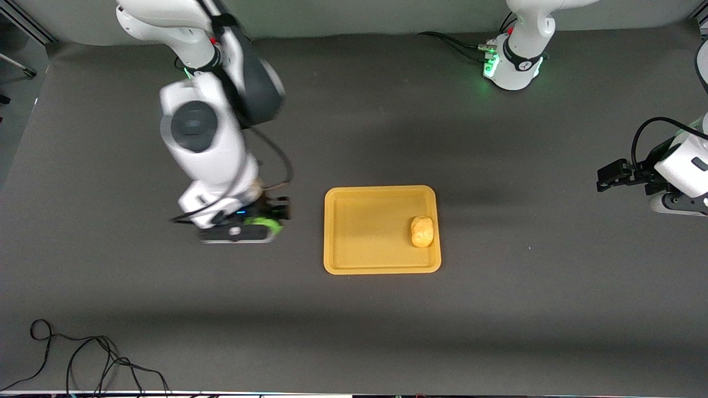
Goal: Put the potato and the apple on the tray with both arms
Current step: 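Carry the apple with the right gripper over the tray beside the potato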
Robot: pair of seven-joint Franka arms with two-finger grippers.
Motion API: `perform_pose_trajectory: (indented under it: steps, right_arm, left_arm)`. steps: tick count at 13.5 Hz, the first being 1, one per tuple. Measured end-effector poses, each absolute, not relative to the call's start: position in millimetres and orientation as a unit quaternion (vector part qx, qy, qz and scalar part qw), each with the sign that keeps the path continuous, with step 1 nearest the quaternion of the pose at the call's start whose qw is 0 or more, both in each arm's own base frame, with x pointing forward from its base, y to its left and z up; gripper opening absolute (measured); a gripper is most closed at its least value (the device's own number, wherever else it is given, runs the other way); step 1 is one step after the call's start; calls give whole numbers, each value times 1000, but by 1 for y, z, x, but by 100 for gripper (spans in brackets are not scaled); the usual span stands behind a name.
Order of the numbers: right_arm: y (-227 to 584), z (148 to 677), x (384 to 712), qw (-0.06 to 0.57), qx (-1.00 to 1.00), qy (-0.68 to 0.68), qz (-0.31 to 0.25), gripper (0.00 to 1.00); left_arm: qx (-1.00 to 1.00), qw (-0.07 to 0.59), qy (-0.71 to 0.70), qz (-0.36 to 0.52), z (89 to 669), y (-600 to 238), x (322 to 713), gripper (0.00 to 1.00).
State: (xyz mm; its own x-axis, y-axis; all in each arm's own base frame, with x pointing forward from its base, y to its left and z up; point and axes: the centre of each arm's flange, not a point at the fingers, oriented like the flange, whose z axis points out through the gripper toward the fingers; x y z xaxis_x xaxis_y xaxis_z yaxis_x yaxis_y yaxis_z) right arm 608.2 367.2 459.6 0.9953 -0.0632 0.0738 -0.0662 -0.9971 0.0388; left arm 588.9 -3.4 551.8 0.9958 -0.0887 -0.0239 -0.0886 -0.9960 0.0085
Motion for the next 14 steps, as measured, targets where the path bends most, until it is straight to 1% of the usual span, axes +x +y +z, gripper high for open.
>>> perform_pose_trajectory:
  steps: [2, 4, 8, 11, 13, 14]
  right_arm:
    - [438, 427, 593, 11, 998, -59, 33, 74]
    - [487, 387, 585, -4, 997, -72, 35, 74]
    - [520, 284, 594, -35, 994, -78, 62, 74]
    - [530, 216, 588, -33, 995, -72, 62, 74]
    - [535, 193, 581, -28, 996, -68, 58, 74]
    - [539, 193, 579, -29, 996, -65, 59, 74]
  left_arm:
    - [999, 4, -45, -13, 550, -4, 589, 98]
    - [999, 4, -45, -13, 549, -4, 588, 99]
    - [999, 3, -45, -6, 551, -4, 589, 99]
    - [999, 3, -45, -4, 552, -4, 590, 99]
    - [999, 3, -45, -3, 551, -4, 590, 99]
    - [999, 3, -45, -1, 551, -4, 590, 99]
